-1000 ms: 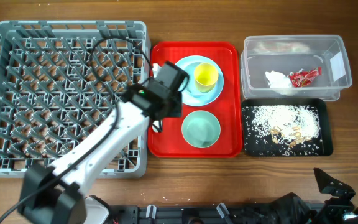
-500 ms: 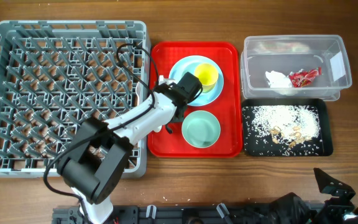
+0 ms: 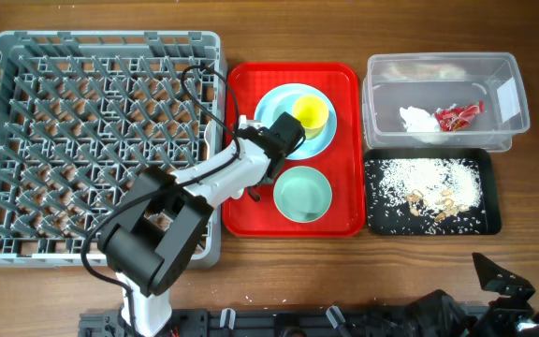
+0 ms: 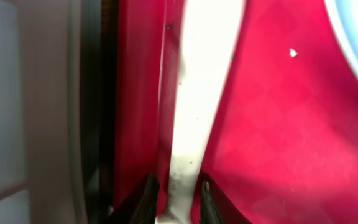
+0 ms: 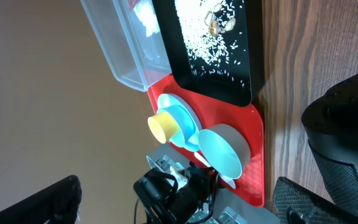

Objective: Sort waste into correct bins and load items into the dishwasher rack
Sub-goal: 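Grasp the white spoon on the red tray with the left gripper, then insert the spoon into the dish rack with the left gripper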

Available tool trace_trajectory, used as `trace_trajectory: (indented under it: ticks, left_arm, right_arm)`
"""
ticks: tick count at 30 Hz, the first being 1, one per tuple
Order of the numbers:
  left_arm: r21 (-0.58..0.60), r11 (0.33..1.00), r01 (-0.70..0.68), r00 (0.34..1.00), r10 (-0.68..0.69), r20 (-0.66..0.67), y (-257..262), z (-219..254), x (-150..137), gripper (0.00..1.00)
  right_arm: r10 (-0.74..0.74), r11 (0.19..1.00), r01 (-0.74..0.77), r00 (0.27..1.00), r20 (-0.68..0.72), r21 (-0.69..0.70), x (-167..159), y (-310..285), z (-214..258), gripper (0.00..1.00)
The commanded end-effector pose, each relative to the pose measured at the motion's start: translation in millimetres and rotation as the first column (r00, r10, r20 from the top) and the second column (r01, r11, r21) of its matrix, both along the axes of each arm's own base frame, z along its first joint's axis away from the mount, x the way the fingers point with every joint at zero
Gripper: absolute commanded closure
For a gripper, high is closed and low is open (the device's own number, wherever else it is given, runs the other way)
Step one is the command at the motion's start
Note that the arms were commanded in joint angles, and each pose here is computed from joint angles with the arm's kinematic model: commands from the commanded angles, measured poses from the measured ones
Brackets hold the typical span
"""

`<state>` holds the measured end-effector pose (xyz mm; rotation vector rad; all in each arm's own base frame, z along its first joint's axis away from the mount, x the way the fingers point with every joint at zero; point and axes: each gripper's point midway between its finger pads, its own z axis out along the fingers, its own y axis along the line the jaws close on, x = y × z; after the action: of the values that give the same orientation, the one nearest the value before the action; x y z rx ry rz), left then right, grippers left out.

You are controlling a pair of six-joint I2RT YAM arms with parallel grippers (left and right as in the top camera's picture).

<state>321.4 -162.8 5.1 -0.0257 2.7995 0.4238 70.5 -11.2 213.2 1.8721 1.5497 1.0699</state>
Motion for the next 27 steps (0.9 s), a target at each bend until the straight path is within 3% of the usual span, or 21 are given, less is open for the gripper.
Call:
trace_trajectory:
  ticks: [1, 7, 10, 15, 16, 18, 20, 23, 27]
  left_arm:
    - [-0.008, 1.0, -0.005, 1.0, 0.005, -0.028, -4, -13, -4, 0.86]
    - [-0.13, 0.988, 0.084, 0.994, -0.093, -0.062, -53, -19, -23, 0.9]
    - [-0.13, 0.984, 0.125, 0.991, -0.13, -0.036, -66, -18, -27, 0.82]
    - [-0.131, 0.984, 0.118, 0.992, -0.121, -0.021, -64, -17, -22, 0.81]
    - [-0.131, 0.984, 0.118, 0.992, -0.121, -0.022, -64, -17, -22, 0.82]
    - [-0.124, 0.985, 0.117, 0.993, -0.12, -0.018, -63, -17, -21, 0.96]
    - [-0.048, 0.993, 0.111, 0.994, -0.11, 0.025, -50, -10, -14, 0.96]
    - [0.032, 0.994, 0.102, 0.992, -0.104, 0.071, -35, 35, -9, 0.96]
    - [0.023, 0.997, 0.074, 0.964, -0.077, 0.255, -11, 144, -2, 0.96]
  right_arm:
    - [-0.005, 1.0, 0.005, 1.0, -0.009, 0.003, 1, 0, -1, 0.0]
    - [-0.005, 1.0, 0.005, 1.0, -0.009, 0.002, 1, 0, -1, 0.0]
    - [-0.005, 1.0, 0.005, 1.0, -0.009, 0.002, 1, 0, -1, 0.0]
    - [-0.005, 1.0, 0.005, 1.0, -0.009, 0.002, 1, 0, -1, 0.0]
    - [-0.005, 1.0, 0.005, 1.0, -0.009, 0.002, 1, 0, -1, 0.0]
    - [-0.005, 1.0, 0.005, 1.0, -0.009, 0.002, 1, 0, -1, 0.0]
    - [-0.005, 1.0, 0.005, 1.0, -0.009, 0.002, 1, 0, -1, 0.0]
    - [-0.005, 1.0, 0.005, 1.0, -0.009, 0.002, 1, 0, -1, 0.0]
    - [-0.005, 1.0, 0.005, 1.0, -0.009, 0.002, 1, 0, -1, 0.0]
